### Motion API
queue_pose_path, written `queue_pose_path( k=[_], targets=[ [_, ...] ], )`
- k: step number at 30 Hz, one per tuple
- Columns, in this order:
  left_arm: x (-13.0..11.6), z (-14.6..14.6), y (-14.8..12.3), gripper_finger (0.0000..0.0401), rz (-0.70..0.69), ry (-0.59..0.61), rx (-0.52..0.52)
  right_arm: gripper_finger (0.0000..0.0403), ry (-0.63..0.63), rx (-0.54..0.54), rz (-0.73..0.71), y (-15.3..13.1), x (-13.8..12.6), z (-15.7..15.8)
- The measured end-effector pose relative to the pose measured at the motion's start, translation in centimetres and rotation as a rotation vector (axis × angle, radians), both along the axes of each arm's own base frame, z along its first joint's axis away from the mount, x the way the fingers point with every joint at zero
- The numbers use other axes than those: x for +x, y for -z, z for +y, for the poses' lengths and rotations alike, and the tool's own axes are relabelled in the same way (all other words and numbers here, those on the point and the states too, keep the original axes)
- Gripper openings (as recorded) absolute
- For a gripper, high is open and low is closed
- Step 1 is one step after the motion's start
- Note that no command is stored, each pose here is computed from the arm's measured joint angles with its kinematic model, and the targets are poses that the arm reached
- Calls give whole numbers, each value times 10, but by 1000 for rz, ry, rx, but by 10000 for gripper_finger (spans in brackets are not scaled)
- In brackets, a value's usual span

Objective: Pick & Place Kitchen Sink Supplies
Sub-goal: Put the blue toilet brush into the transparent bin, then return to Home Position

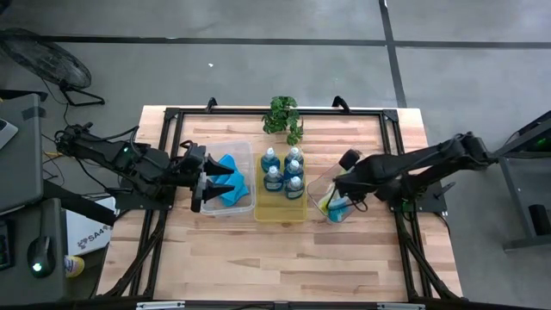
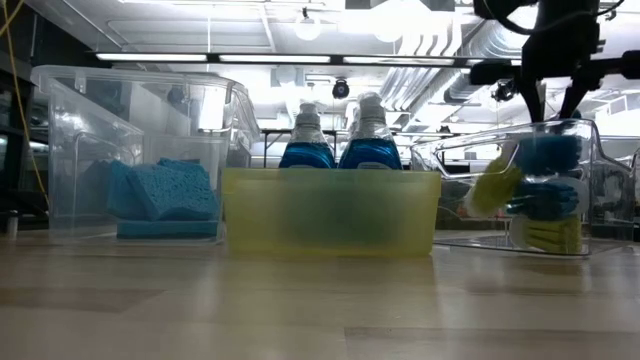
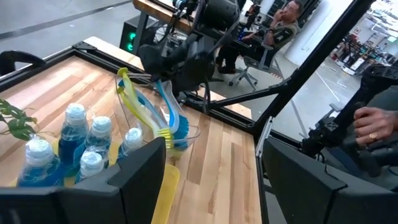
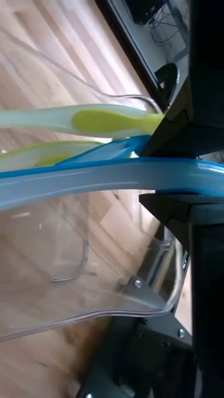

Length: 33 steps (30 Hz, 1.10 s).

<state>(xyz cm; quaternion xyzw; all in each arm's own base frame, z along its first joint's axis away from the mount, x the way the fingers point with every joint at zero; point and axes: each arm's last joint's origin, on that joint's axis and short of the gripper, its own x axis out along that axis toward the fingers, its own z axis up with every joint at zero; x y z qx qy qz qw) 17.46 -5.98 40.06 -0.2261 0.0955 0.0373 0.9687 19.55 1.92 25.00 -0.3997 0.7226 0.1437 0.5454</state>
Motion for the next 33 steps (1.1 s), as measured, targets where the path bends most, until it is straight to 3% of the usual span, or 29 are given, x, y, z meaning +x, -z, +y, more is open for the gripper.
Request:
queue_pose_path(
  k=[11,20,25,33],
  targets=[
    [0,0,0,264,1,11,-11,64,34,21,-40,7,10,2],
    [0,0,0,264,1,11,-11,154,177,-2,-123,7,12,2],
    [0,0,0,264,0,11,-12,162,352,-15,-200,7,11,2],
    [0,0,0,264,1,15,10,164,770,0,-357,7,11,4]
  ],
)
